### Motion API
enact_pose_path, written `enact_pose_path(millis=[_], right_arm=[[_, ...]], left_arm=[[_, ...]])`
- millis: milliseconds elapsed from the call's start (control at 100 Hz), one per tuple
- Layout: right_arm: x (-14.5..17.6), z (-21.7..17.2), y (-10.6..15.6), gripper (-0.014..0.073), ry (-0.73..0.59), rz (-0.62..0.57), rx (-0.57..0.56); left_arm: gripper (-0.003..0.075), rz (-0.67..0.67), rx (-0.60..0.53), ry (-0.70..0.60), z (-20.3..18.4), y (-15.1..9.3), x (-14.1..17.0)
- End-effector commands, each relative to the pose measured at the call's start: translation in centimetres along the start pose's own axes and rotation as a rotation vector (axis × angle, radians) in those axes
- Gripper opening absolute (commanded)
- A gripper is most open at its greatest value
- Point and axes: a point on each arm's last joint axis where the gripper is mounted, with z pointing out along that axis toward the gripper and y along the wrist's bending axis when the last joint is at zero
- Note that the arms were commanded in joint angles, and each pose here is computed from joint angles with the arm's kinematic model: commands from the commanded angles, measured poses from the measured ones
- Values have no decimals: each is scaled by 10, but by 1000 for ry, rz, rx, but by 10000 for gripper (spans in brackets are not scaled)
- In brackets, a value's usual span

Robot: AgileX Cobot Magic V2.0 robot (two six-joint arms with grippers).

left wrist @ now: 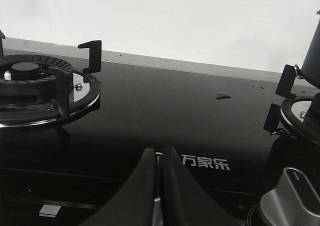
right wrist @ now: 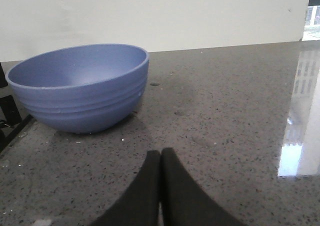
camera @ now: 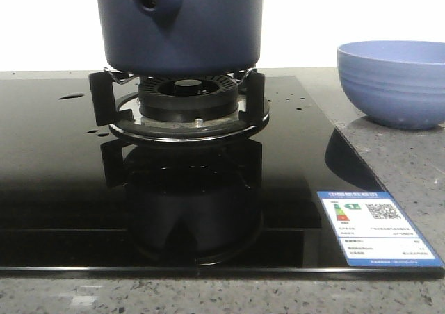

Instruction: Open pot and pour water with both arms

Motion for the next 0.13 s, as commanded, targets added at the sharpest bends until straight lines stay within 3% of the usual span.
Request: enact_pose_path(millis=[0,120], right_arm=[[2,0,0,-60,-62,-13,1],[2,0,0,-60,-62,-13,1]], left_arm=[[-19,-18,-1,-65,0,1,3],[-19,-18,-1,-65,0,1,3]])
